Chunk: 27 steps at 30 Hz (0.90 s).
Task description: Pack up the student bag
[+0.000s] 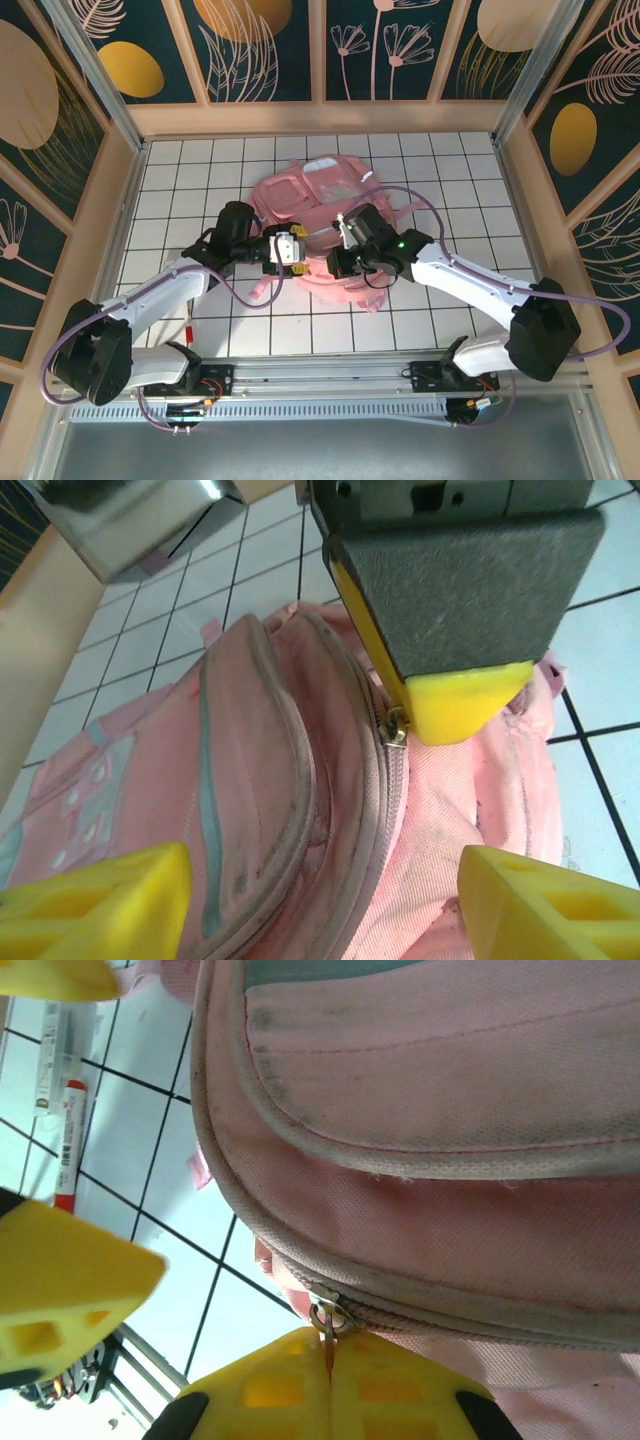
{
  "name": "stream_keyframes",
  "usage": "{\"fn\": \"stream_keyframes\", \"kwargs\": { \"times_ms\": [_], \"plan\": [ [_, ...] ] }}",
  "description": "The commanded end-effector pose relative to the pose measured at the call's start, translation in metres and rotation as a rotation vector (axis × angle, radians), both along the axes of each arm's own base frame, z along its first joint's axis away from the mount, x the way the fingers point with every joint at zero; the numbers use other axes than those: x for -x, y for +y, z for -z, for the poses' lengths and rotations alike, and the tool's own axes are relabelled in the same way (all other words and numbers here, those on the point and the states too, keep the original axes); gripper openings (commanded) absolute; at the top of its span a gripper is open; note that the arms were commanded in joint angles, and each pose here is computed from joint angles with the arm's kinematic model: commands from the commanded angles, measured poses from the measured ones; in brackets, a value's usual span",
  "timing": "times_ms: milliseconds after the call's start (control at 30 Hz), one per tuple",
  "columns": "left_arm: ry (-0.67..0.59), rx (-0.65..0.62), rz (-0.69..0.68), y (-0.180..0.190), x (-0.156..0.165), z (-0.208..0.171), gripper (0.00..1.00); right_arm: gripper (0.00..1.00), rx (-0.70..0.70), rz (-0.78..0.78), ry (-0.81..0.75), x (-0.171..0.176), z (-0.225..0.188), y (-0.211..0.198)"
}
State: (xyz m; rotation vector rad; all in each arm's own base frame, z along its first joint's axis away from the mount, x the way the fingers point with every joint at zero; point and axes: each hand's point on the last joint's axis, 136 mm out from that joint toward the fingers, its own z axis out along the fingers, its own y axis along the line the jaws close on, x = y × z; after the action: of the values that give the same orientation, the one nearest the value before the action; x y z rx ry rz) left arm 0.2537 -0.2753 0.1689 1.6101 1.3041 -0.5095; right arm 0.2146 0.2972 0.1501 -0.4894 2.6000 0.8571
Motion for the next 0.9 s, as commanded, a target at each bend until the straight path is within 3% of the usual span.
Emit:
{"fn": "stream_keyframes", "kwargs": {
  "times_ms": [0,233,300,367,467,733,867],
  "plan": [
    [-0.005,-0.027,-0.005,-0.006,-0.007,0.006,0.65,0.0,-0.122,-0.056,-0.053,-0.002,-0.031,0.024],
    [0.033,-0.105,-0.047,-0.018,-0.016,0.037,0.56,0.0,-0.148,-0.06,-0.023,0.006,-0.025,0.027],
    [0.034,-0.102,-0.045,-0.022,-0.017,0.039,0.38,0.0,-0.157,-0.063,-0.018,0.007,-0.022,0.031],
    [0.051,-0.111,-0.076,-0.023,-0.023,0.04,0.0,0.0,-0.121,-0.027,-0.011,0.002,-0.016,0.028],
    [0.03,-0.14,-0.115,-0.016,-0.029,0.041,0.0,0.0,0.042,0.108,0.002,-0.016,0.004,-0.004],
    [-0.013,-0.053,-0.018,0.014,-0.021,0.026,0.0,0.0,0.398,0.445,0.112,-0.045,0.057,-0.143],
    [-0.061,-0.069,0.088,0.023,-0.008,0.033,0.0,0.0,0.383,0.529,0.056,-0.083,0.061,-0.166]
  ]
}}
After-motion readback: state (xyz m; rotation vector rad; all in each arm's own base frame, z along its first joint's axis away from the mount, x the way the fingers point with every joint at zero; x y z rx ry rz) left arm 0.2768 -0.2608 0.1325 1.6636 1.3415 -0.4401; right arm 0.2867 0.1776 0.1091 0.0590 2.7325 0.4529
